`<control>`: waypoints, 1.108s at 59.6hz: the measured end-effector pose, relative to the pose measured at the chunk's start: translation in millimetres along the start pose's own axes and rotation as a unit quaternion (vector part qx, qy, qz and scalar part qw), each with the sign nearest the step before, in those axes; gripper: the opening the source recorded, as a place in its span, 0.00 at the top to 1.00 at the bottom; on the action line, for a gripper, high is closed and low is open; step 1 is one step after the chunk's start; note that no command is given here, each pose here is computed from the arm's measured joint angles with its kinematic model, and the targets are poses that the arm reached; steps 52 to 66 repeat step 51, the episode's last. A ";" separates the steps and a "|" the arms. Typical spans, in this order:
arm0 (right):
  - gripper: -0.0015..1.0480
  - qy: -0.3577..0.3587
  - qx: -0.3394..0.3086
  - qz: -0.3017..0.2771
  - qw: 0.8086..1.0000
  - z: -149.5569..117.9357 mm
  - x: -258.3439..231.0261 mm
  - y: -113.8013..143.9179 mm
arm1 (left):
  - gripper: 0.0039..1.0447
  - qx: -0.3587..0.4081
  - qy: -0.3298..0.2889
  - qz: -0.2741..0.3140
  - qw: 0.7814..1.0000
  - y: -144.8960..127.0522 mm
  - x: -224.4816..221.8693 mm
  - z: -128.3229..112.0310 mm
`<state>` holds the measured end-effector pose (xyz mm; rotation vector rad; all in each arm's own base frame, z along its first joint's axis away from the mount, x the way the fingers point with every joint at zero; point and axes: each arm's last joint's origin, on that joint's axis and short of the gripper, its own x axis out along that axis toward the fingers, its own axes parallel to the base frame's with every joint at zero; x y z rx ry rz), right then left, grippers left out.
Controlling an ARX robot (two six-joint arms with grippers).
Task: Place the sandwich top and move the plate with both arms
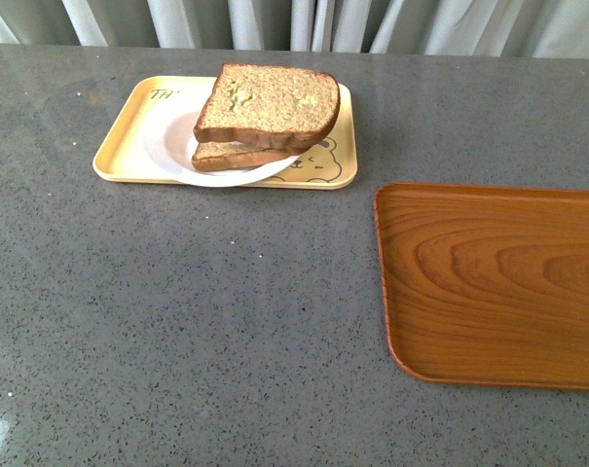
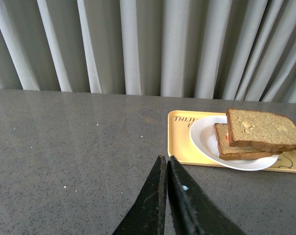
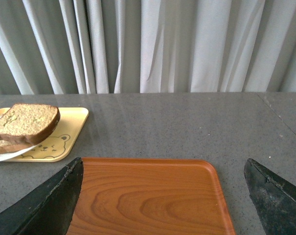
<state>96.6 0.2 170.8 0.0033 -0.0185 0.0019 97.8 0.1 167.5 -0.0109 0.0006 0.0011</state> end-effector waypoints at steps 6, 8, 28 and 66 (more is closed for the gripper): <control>0.09 0.000 0.000 0.000 1.000 0.0 0.0 0.0 | 0.54 0.000 0.000 0.000 1.000 0.0 0.0 0.0; 0.09 0.000 0.000 0.000 1.000 0.0 0.0 0.0 | 0.49 0.000 0.000 0.000 1.000 0.0 0.0 0.0; 0.09 0.000 0.000 0.000 1.000 0.0 0.0 0.0 | 0.09 0.001 0.000 0.000 1.000 0.0 0.0 0.0; 0.09 0.000 0.000 0.000 1.000 0.0 0.0 0.0 | 0.08 0.001 0.000 0.000 1.000 0.0 0.0 0.0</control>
